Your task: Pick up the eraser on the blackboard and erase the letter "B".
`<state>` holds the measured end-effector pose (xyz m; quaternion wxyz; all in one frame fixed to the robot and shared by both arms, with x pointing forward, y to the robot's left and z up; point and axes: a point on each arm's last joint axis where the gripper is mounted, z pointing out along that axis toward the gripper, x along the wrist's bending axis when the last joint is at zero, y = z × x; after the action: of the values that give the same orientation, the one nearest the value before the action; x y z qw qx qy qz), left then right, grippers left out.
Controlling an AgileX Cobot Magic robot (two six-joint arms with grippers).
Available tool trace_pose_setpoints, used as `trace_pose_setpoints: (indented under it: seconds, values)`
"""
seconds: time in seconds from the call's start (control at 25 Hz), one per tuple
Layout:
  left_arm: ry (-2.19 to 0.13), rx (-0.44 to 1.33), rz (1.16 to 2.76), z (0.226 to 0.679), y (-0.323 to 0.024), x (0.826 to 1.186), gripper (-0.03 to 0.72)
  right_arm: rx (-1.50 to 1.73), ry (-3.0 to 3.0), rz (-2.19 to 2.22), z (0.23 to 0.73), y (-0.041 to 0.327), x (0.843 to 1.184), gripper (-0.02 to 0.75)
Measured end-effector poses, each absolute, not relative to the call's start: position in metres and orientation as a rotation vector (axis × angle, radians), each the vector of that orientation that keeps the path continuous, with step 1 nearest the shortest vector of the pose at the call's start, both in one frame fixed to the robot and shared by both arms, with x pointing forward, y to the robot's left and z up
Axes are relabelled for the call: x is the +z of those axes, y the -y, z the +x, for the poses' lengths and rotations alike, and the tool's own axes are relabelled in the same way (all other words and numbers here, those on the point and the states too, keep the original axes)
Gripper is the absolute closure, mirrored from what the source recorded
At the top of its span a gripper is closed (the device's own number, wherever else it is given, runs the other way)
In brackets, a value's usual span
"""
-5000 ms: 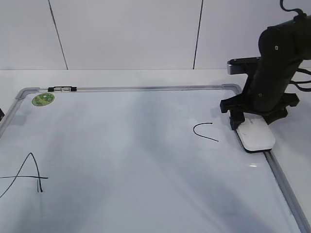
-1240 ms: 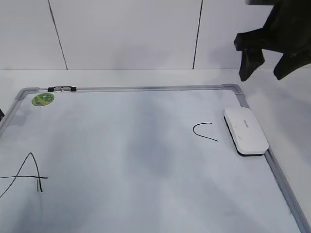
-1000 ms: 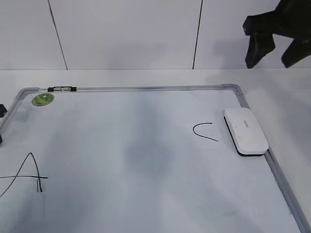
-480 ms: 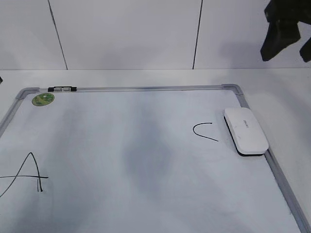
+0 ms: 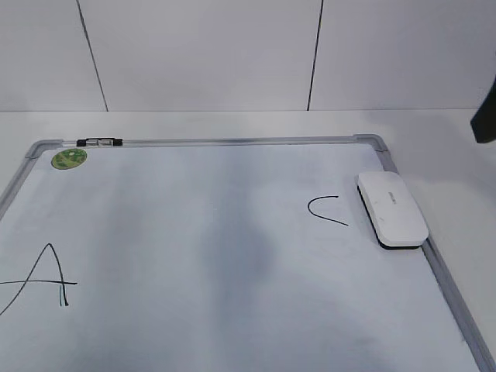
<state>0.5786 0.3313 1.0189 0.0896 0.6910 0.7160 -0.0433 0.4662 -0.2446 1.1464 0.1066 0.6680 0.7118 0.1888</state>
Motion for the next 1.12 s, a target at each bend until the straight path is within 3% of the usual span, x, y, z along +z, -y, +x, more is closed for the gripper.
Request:
trace_pose_setpoints:
  seconds: [0.72, 1.12]
  values:
    - [-2.007, 0.117, 1.996, 0.468, -0.315, 1.089, 0.454, 0.510, -2.032, 1.887, 0.367, 0.276, 1.118, 0.171]
    - [-1.937, 0.304, 1.966, 0.395, -0.308, 1.098, 0.454, 0.538, -1.949, 1.811, 0.314, 0.293, 1.097, 0.171]
